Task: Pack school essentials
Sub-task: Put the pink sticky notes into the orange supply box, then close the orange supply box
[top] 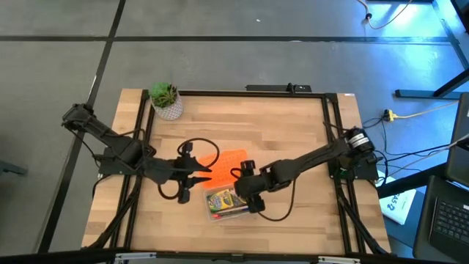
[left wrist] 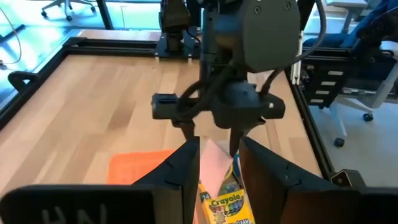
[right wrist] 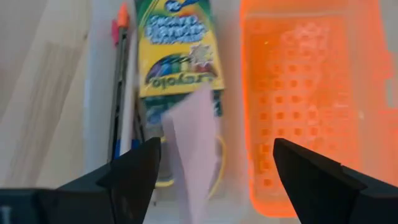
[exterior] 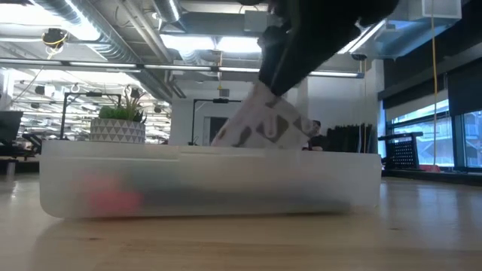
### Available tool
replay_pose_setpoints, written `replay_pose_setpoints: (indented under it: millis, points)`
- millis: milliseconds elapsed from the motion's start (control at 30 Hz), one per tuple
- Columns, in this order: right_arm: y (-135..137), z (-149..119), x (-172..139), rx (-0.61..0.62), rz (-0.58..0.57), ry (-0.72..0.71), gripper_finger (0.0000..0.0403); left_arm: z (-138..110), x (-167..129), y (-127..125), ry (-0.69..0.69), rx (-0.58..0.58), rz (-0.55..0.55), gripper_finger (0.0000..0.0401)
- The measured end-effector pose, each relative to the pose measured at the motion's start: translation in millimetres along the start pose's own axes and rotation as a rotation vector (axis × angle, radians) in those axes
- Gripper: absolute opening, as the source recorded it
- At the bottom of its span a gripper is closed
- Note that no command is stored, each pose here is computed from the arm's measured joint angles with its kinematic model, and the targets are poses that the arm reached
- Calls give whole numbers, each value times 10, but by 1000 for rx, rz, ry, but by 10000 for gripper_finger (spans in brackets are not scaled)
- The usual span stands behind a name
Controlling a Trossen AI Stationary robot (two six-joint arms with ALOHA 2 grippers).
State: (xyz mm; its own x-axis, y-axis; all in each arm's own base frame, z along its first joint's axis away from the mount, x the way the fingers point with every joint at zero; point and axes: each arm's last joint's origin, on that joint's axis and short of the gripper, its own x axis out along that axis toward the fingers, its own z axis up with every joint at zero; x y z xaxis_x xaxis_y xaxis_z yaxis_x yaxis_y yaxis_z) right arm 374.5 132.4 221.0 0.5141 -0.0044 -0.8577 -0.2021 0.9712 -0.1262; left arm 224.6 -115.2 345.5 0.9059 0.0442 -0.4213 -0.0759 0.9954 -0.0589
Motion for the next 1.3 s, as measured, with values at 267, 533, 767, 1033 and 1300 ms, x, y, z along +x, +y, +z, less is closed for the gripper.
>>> replay_pose_setpoints:
  millis: [267,533,767,1033,1300]
  points:
    - [1,-2,1,-23,-1,2,310,-4,-7,-14,0,3,-5,105]
    - [46,-7,-6,-24,147,12,310,-4,-7,-14,0,5,-5,105]
    - [68,-17,-12,-48,232,22,310,-5,-7,-14,1,6,-5,105]
    - [-57,-39,-184,-63,70,90,310,-22,-6,-3,13,-26,15,105]
    - [-252,-43,-242,-3,39,134,310,-216,-20,135,160,-283,191,105]
